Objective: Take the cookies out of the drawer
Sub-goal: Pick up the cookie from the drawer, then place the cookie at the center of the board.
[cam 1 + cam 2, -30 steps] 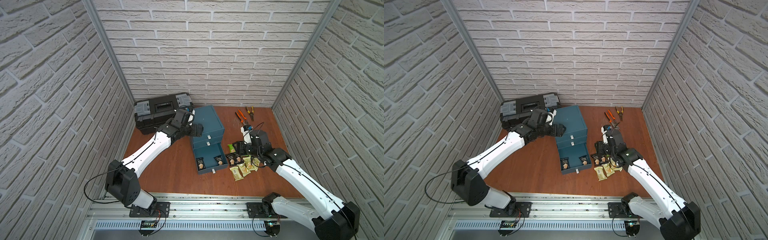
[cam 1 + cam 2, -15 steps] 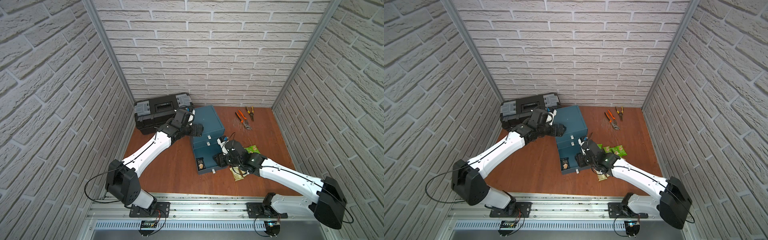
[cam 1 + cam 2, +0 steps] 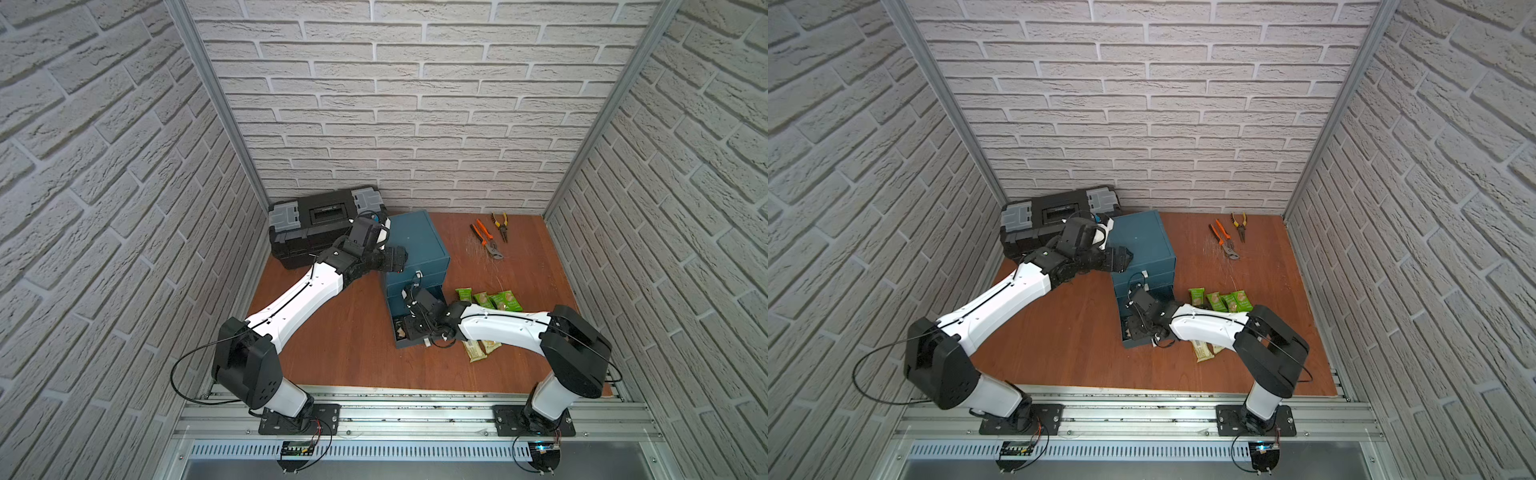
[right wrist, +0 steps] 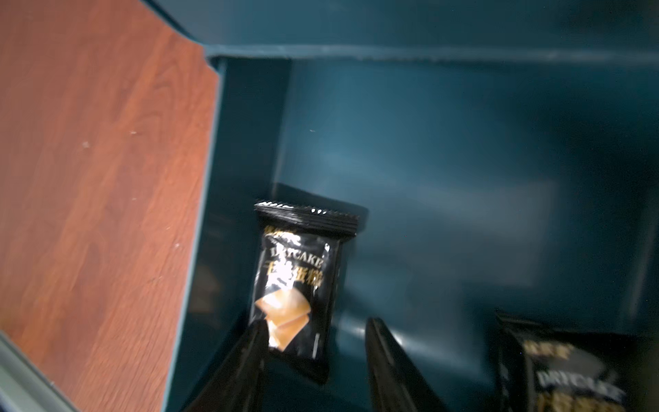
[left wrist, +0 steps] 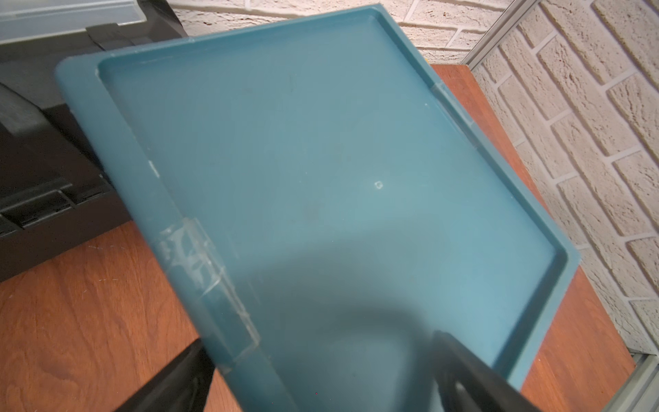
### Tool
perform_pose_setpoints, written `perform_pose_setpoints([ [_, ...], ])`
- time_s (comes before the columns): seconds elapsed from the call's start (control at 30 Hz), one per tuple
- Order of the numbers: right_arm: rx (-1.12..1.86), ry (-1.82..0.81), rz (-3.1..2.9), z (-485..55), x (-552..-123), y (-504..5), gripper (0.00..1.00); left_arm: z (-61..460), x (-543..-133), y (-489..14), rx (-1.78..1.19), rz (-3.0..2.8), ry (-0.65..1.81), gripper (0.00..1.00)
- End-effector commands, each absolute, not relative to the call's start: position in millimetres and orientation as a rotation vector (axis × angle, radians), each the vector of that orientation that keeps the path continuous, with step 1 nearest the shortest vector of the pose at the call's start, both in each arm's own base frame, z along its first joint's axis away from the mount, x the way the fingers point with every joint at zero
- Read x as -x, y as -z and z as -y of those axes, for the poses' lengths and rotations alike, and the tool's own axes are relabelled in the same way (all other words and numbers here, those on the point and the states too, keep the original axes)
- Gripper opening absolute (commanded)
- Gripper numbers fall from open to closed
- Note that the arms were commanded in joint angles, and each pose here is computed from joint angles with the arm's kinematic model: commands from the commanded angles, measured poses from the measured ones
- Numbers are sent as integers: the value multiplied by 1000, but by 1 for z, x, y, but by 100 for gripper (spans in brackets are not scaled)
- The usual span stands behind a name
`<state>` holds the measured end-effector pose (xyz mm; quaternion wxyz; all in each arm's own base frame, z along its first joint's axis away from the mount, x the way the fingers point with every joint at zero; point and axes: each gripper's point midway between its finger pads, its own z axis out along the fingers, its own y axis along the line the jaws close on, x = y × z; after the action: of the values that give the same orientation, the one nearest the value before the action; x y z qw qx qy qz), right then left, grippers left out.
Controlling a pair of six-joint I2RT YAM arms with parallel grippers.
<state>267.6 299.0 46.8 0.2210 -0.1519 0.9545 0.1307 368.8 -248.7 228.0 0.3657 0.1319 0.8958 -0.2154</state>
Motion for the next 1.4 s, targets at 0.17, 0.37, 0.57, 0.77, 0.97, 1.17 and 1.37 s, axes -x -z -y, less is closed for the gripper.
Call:
perform_pose_setpoints([
  [0.17, 421, -371, -2644, -320, -278, -29, 57, 251, -360, -195, -399, -2398, 531, 98],
  [0.37, 441, -378, -2658, -327, -278, -21, 50, 252, -361, -197, -399, -2393, 536, 98],
  [0.57, 434, -353, -2631, -322, -280, -34, 23, 252, -360, -197, -401, -2393, 535, 99],
  [0.77, 434, -351, -2555, -315, -284, -73, 7, 250, -358, -192, -396, -2406, 528, 99],
  [0.97, 441, -333, -2517, -305, -281, -102, 4, 248, -358, -195, -388, -2402, 523, 98],
  [1.17, 411, -335, -2472, -290, -276, -129, 4, 247, -359, -196, -391, -2402, 511, 98],
  [1.37, 359, -371, -2395, -266, -264, -171, 4, 248, -359, -196, -387, -2405, 513, 99],
])
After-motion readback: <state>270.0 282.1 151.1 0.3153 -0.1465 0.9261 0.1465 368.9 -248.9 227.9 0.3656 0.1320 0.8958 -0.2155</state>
